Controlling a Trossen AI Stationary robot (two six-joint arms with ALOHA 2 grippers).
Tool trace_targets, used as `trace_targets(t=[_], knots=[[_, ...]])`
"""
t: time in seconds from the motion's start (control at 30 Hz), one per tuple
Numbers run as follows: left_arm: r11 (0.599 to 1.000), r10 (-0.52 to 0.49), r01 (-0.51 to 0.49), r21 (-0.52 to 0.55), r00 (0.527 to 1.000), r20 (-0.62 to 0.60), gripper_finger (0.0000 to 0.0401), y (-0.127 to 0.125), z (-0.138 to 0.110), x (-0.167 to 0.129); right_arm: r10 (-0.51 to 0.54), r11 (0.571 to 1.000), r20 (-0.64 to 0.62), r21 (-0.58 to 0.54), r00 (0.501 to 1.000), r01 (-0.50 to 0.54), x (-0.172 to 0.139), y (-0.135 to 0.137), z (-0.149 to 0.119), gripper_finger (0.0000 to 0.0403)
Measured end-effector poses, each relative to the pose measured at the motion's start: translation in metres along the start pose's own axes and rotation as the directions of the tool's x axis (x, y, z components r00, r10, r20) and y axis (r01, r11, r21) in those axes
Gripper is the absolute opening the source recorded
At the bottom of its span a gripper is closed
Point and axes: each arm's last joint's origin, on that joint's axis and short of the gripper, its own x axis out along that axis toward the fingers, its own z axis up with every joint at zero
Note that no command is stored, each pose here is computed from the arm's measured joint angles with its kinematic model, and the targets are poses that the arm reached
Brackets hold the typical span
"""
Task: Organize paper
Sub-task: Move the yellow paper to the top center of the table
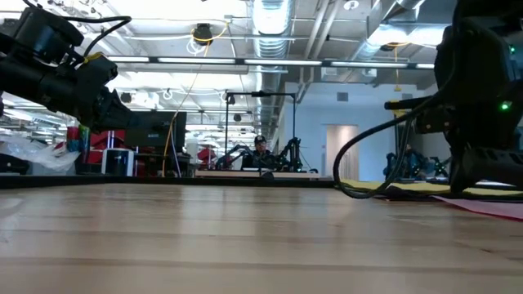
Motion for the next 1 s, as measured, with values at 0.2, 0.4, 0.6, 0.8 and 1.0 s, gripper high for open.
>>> trace_targets(t=[0.2, 0.4, 0.6, 0.8, 1.0], knots=[[1.0, 0.0, 0.0, 0.0, 1.0, 0.0, 0.0, 0.0, 0.0, 0.0, -0.069, 0.998, 0.019, 0.002, 0.997, 0.069, 0.0, -0.005, -0.001, 0.007], [1.0, 0.0, 0.0, 0.001, 1.0, -0.003, 0.0, 0.0, 0.0, 0.0, -0.06, 0.998, 0.025, 0.014, 0.998, 0.06, 0.007, -0.004, -0.005, 0.007], [1.0, 0.0, 0.0, 0.001, 1.0, -0.003, 0.0, 0.0, 0.0, 0.0, -0.04, 0.999, 0.008, 0.025, 0.999, 0.039, 0.015, -0.003, -0.01, 0.007], [1.0, 0.0, 0.0, 0.001, 1.0, -0.003, 0.0, 0.0, 0.0, 0.0, -0.054, 0.997, -0.013, 0.06, 0.998, 0.055, 0.024, -0.008, -0.011, 0.0067], [1.0, 0.0, 0.0, 0.001, 1.0, -0.003, 0.0, 0.0, 0.0, 0.0, -0.038, 0.994, -0.01, 0.101, 0.999, 0.039, 0.029, -0.01, -0.007, 0.0023]])
